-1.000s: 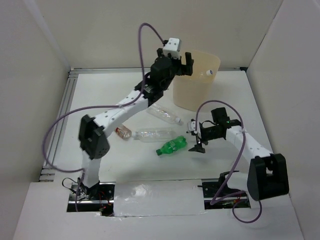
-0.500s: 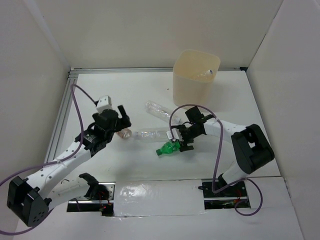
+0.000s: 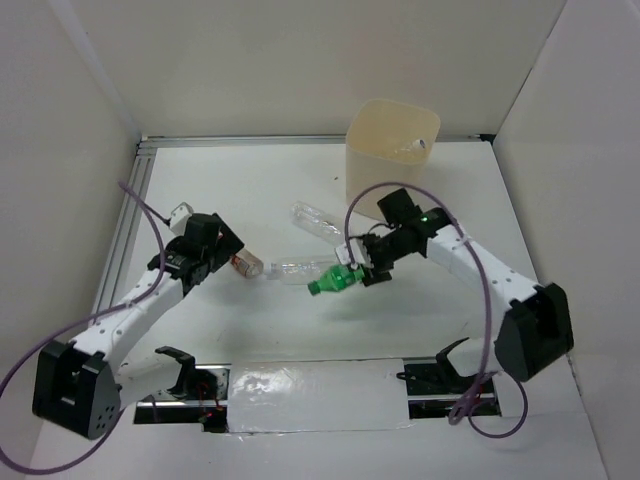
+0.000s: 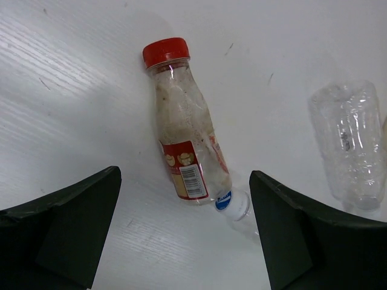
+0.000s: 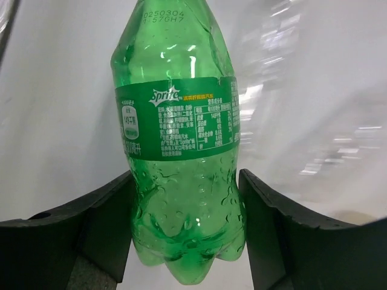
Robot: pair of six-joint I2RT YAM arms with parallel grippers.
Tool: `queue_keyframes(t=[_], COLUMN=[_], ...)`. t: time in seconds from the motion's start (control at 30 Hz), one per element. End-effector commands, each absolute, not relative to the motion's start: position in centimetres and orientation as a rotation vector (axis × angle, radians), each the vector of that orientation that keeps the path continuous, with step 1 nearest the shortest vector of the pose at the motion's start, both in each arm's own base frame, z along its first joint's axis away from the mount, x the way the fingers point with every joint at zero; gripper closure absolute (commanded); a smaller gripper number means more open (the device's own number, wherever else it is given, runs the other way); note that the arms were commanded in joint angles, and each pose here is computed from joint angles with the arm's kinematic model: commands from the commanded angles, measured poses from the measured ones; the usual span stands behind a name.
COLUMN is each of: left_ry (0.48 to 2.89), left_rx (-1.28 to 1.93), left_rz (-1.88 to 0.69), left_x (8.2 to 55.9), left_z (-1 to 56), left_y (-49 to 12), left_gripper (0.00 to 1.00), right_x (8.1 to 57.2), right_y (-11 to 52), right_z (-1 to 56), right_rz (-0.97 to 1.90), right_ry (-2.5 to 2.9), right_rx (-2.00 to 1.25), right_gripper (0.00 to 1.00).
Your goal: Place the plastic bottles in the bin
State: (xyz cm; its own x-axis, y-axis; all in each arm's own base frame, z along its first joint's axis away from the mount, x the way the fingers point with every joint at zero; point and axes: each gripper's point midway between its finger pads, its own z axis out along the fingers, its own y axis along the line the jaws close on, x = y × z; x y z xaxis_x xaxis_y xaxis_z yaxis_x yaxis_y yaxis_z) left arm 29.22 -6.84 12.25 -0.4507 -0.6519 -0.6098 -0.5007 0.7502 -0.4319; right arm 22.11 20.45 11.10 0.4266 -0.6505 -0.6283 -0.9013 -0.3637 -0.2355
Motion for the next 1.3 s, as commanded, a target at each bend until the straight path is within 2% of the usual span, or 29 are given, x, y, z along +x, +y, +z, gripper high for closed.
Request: queue_keyframes(t=[0.0,0.03,0.07,0.13,0.17,0.2,0.23,0.3,0.37,0.5,0.63,0.7,0.8,1.0,1.03,1.13,1.2,1.23,1.27], left_ry=[2.190,2.213,2.247,2.244,2.270,2.263,2.267,2.284,2.282,2.311,2.320,2.342,2.361,2.395,2.400,2.421,2.431,2.427,2.381], left_rx=[-0.929,-0.933,-0.950,-0.950,-0.925,-0.924,-0.909,-0.884,-0.861,-0.845,-0.848,-0.844,-0.849,-0.854,-0.838,-0.842,-0.826,-0.785,-0.756], left_rz=[-0.288,-0.269,-0.240,-0.242,-0.228,-0.234,-0.229,-0.223,-0.208,-0.175,-0.152,-0.109,-0.079,-0.020,-0.025,0.017,0.034,0.028,-0.016], left_x=[30.7,31.3,31.4,31.8,31.8,32.2,32.4,32.6,33.0,32.9,33.0,32.8,32.7,32.9,33.0,33.3,33.1,33.0,33.5], left_z=[12.2,11.7,10.6,10.4,9.6,9.7,9.6,9.4,9.4,8.4,7.4,6.3,5.4,3.8,3.8,3.0,3.4,3.9,6.4], left_y=[-8.1,-8.3,-8.3,-8.4,-8.8,-8.9,-9.0,-9.4,-9.3,-9.4,-9.3,-9.2,-9.2,-10.1,-10.7,-10.9,-11.2,-11.8,-12.4], left_gripper=[0.00,0.00,0.00,0.00,0.00,0.00,0.00,0.00,0.00,0.00,0.00,0.00,0.00,0.01,0.03,0.35,0.53,0.64,0.70], right_x=[23.4,25.8,28.7,31.0,32.9,34.6,37.6,40.4,44.5,48.7,50.5,50.5,50.3,47.9,47.0,44.4,42.8,40.9,39.8], right_y=[23.5,24.6,25.0,24.5,24.8,24.1,22.8,21.2,18.1,13.6,11.1,10.7,10.1,9.0,8.8,8.7,8.5,9.1,8.9], right_z=[23.2,26.3,32.6,33.6,37.7,39.1,38.9,41.4,40.0,39.7,36.7,34.8,34.9,37.5,38.1,38.9,37.9,39.2,39.0], right_rz=[0.596,0.524,0.430,0.408,0.341,0.301,0.265,0.200,0.143,0.078,0.126,0.165,0.196,0.323,0.327,0.369,0.412,0.425,0.439], right_ry=[1.240,1.189,1.169,1.268,1.201,1.226,1.320,1.337,1.435,1.493,1.601,1.651,1.654,1.611,1.596,1.560,1.572,1.484,1.467], right_rx=[-1.833,-1.736,-1.557,-1.438,-1.337,-1.259,-1.160,-1.068,-0.984,-0.928,-0.961,-0.980,-0.972,-0.894,-0.895,-0.903,-0.905,-0.979,-1.010], right_gripper=[0.70,0.70,0.70,0.70,0.70,0.70,0.70,0.70,0.70,0.67,0.56,0.37,0.01,0.01,0.01,0.01,0.01,0.01,0.01])
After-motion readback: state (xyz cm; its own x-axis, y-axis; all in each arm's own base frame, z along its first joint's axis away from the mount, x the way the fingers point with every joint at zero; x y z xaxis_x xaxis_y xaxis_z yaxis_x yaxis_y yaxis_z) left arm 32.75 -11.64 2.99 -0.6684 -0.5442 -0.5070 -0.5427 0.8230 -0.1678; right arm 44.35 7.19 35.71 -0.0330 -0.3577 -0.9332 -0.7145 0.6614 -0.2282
